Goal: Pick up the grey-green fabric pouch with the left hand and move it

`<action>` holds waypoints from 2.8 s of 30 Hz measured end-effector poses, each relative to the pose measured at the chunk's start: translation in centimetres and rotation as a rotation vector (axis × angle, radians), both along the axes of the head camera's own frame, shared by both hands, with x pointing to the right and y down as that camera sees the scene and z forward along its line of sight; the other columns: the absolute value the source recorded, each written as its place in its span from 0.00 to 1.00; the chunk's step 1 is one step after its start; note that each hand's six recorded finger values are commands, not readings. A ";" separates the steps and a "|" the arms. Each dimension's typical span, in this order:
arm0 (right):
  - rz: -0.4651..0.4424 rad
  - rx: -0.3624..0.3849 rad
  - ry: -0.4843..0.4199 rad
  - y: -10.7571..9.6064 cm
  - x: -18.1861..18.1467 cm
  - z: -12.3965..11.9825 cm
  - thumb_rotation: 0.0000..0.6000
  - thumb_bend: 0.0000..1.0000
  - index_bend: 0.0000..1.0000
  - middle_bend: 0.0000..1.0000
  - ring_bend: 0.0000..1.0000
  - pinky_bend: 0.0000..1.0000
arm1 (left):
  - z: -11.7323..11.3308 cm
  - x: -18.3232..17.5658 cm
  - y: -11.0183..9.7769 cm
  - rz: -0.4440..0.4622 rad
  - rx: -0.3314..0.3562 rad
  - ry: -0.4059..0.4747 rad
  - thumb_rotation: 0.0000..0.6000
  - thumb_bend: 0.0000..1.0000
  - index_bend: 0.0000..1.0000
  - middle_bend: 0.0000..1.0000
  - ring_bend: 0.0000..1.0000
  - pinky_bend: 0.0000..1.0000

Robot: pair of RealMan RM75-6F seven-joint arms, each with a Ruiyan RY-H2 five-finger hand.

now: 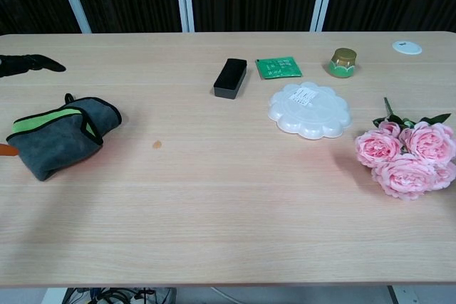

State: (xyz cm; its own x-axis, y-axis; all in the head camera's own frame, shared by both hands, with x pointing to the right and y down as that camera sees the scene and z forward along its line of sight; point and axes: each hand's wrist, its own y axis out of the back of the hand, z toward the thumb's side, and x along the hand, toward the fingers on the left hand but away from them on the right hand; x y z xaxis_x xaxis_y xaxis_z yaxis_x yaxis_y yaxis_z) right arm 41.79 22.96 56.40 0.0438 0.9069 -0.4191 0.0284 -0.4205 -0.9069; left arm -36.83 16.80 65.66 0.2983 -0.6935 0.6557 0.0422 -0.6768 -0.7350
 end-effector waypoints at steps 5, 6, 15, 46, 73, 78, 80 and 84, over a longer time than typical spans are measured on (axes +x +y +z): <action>-0.001 0.004 0.004 0.0 0.0 0.0 1.00 0.05 0.00 0.00 0.00 0.19 | 2.4 -1.6 -1.0 0.022 -0.052 -0.118 1.00 0.00 0.00 0.00 0.00 0.01; -0.001 0.004 0.005 0.0 0.0 0.0 1.00 0.05 0.00 0.00 0.00 0.19 | 2.9 -1.8 -1.0 0.029 -0.065 -0.140 1.00 0.00 0.00 0.00 0.00 0.01; 0.001 0.000 -0.001 -0.2 -0.1 0.2 1.00 0.05 0.00 0.00 0.00 0.19 | 4.8 -3.3 -1.3 0.040 -0.116 -0.246 1.00 0.00 0.00 0.00 0.00 0.01; 0.015 -0.014 -0.028 -0.2 -0.7 0.6 1.00 0.06 0.00 0.00 0.00 0.19 | 11.2 -0.1 -5.2 0.063 -0.090 -0.346 1.00 0.36 0.44 0.48 0.45 0.60; 0.018 -0.025 -0.040 0.0 -0.7 0.5 1.00 0.07 0.00 0.00 0.00 0.19 | 3.7 8.0 -8.8 0.051 0.220 -0.008 1.00 0.48 0.69 0.78 0.71 0.79; 0.016 -0.025 -0.040 0.0 -0.7 0.5 1.00 0.07 0.00 0.00 0.00 0.19 | 3.4 10.6 -8.6 0.122 0.216 0.006 1.00 0.51 0.70 0.84 0.75 0.80; 0.016 -0.024 -0.040 0.0 -0.7 0.5 1.00 0.08 0.00 0.00 0.00 0.19 | 3.8 11.4 -8.2 0.146 0.201 -0.004 1.00 0.54 0.70 0.86 0.77 0.80; 0.017 -0.021 -0.040 -0.1 -0.7 0.4 1.00 0.08 0.00 0.00 0.00 0.19 | 5.2 12.9 -7.2 0.198 0.163 -0.041 1.00 0.55 0.70 0.86 0.77 0.80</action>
